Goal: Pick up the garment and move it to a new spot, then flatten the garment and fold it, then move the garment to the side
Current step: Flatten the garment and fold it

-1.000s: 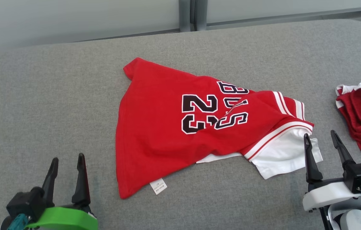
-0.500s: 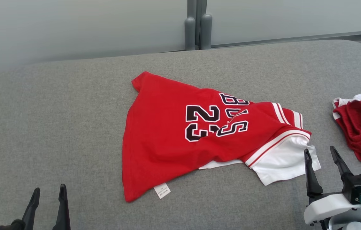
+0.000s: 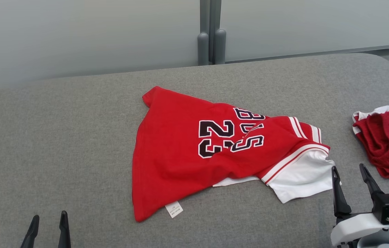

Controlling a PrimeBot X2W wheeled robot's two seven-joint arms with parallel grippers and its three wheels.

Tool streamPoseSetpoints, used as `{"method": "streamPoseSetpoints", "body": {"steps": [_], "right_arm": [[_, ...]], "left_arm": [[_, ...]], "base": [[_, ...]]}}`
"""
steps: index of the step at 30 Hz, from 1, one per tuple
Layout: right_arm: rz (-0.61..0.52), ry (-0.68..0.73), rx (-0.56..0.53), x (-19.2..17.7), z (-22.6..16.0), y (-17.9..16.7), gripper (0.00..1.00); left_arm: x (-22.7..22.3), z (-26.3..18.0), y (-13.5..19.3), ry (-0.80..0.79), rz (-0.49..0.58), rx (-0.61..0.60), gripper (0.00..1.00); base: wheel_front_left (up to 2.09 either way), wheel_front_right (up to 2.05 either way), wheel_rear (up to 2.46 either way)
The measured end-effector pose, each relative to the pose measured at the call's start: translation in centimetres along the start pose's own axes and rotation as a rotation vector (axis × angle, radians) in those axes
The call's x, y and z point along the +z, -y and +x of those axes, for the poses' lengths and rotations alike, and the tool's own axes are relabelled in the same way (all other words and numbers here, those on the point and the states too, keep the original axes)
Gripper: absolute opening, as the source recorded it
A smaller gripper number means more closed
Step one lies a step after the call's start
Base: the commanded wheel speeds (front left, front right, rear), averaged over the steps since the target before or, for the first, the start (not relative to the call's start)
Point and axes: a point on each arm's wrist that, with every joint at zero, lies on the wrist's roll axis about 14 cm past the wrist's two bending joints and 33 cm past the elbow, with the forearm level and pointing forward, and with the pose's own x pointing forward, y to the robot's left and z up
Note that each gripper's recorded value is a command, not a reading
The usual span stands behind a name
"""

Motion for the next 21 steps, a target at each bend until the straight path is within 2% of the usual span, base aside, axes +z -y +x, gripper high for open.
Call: {"method": "streamPoseSetpoints", "body": {"steps": [21], "right_arm": [[-0.002, 0.003, -0.002, 0.1, -0.1, 0.0, 1.00]], "left_arm": [[-1.0, 0.2, 1.2, -0.026, -0.003, -0.039, 1.00]], "base": [[0.00, 0.00, 0.00]]}}
